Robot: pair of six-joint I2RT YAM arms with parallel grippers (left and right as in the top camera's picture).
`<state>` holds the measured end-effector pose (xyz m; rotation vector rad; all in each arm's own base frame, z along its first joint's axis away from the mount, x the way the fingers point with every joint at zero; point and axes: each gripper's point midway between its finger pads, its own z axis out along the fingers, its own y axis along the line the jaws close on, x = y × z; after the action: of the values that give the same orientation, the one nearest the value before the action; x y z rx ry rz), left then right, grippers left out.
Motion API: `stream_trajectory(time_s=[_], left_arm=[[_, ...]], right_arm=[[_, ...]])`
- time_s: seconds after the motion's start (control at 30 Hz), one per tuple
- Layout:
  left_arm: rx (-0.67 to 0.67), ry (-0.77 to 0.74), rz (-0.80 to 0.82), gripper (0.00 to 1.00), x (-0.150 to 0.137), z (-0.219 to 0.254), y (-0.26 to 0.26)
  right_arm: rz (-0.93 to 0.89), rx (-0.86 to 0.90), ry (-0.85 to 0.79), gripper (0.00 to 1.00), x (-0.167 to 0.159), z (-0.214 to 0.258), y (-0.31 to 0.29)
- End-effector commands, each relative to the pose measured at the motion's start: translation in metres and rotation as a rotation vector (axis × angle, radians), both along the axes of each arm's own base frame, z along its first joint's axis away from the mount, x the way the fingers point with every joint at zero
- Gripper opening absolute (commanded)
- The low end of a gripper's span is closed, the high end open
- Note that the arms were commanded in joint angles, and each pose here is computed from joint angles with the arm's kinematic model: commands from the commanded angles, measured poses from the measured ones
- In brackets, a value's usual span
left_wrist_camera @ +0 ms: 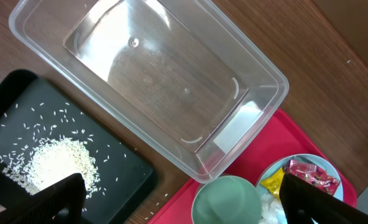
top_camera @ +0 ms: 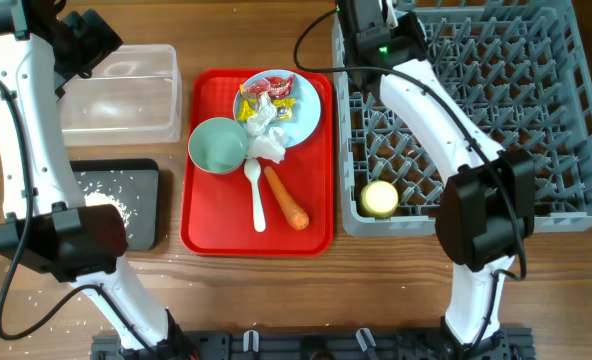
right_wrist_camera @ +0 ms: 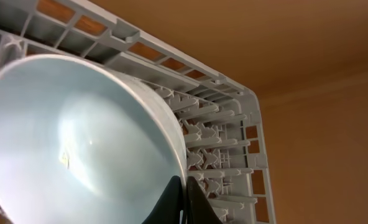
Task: Sort waste into correct bins and load items into the dishwasher rack
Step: 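Lift the light-blue bowl and carry it into the rack with the right gripper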
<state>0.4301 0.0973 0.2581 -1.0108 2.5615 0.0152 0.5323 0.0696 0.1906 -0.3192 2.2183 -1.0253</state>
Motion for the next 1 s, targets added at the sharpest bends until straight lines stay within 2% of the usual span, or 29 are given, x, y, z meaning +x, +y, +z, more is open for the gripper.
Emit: stream_trajectory(time_s=[0.0,0.17,0.4,0.47,0.67,0.97], left_arm=[[-0.005,0.017,0.003,1.0,0.001,-0.007,0.001],[-0.005,0.017,0.003,1.0,0.001,-0.007,0.001],[-0.005,0.017,0.003,1.0,0.001,-0.007,0.001],[-0.005,0.017,0.003,1.0,0.001,-0.007,0.001],[-0.005,0.017,0.003,1.0,0.001,-0.007,0.001],[-0.005,0.017,0.003,1.0,0.001,-0.007,0.001]], right_arm=[[-0.058,-0.092,-0.005,0.04,-0.003,-0.004,-0.01],[-0.109,-0.188,-0.034,0.04,-0.006,0.012,-0.02],[-0.021,-0.202,-0.013,0.04,-0.01,-0.002,0.025],[-0.049,-0.249,-0.009,0.04,-0.011,-0.008,0.022],[-0.159,-0.358,-0.085,0.04,-0.015,0.015,0.008],[-0.106,-0.291,-0.084,0.04,-0.009,0.006,0.019]])
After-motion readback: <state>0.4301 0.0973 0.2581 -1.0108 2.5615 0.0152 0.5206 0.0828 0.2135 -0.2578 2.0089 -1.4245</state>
